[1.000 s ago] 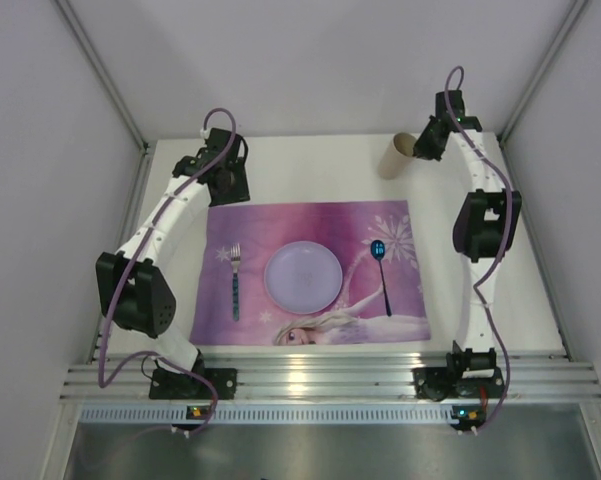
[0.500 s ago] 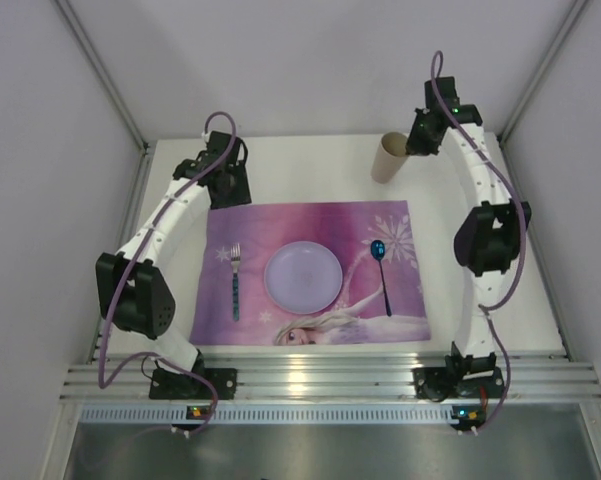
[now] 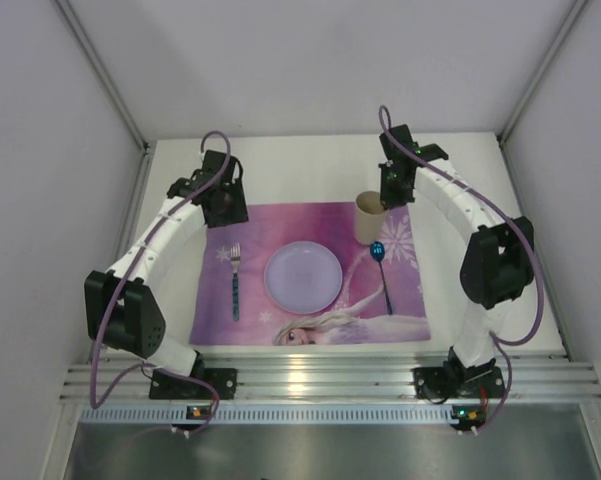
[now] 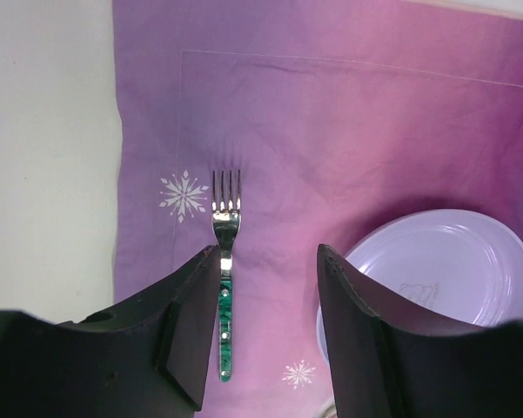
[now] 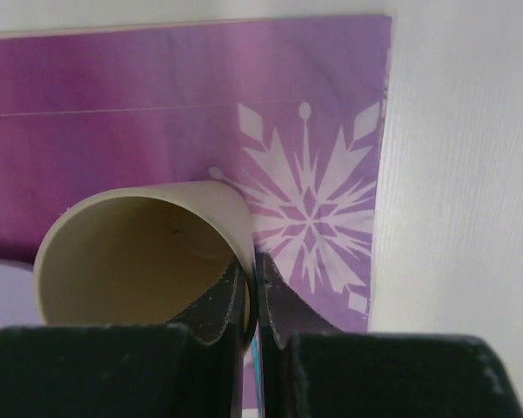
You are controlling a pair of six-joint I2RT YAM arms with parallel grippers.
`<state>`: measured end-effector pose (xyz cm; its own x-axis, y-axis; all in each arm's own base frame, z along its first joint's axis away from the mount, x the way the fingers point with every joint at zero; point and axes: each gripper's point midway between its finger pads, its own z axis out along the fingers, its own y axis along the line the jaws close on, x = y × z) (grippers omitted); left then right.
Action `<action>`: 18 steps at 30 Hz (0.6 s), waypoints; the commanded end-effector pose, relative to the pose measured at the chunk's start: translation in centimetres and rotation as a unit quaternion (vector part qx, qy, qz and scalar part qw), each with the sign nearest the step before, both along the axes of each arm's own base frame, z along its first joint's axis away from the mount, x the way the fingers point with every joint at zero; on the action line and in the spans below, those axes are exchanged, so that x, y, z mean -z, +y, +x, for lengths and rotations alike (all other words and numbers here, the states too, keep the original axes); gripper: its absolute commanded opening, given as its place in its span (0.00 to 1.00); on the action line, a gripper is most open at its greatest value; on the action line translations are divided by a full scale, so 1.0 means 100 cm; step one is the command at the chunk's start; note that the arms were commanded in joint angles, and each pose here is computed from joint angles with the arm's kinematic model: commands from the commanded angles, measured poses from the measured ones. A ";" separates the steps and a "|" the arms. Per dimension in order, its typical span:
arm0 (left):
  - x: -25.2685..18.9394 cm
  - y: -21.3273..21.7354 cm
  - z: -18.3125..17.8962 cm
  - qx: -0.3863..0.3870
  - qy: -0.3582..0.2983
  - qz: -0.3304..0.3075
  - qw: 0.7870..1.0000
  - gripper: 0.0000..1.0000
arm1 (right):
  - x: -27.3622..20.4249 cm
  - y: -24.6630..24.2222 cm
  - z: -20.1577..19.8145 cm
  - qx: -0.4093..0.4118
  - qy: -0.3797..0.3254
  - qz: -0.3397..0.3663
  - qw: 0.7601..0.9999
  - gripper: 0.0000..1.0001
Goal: Set the dinner table for one person
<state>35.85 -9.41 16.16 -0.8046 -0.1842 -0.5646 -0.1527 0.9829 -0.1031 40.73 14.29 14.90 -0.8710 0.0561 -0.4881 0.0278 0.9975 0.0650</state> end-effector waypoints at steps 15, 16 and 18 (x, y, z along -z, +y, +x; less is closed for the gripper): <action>-0.031 0.009 -0.015 -0.006 -0.051 -0.006 0.999 0.54 | -0.036 -0.007 0.035 0.059 -0.141 -0.035 0.988 0.00; -0.031 0.009 -0.015 -0.006 -0.051 -0.006 0.999 0.54 | -0.032 -0.007 0.036 0.057 -0.135 -0.039 0.988 0.00; -0.031 0.009 -0.013 -0.006 -0.052 -0.006 0.999 0.54 | -0.026 -0.007 0.035 0.056 -0.127 -0.043 0.989 0.00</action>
<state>34.37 -8.84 18.16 -0.7689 -0.1940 -0.6093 -0.1489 0.9810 -0.1245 43.43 13.28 14.73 -0.7780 0.0767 -0.6235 0.1183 0.9927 -0.0255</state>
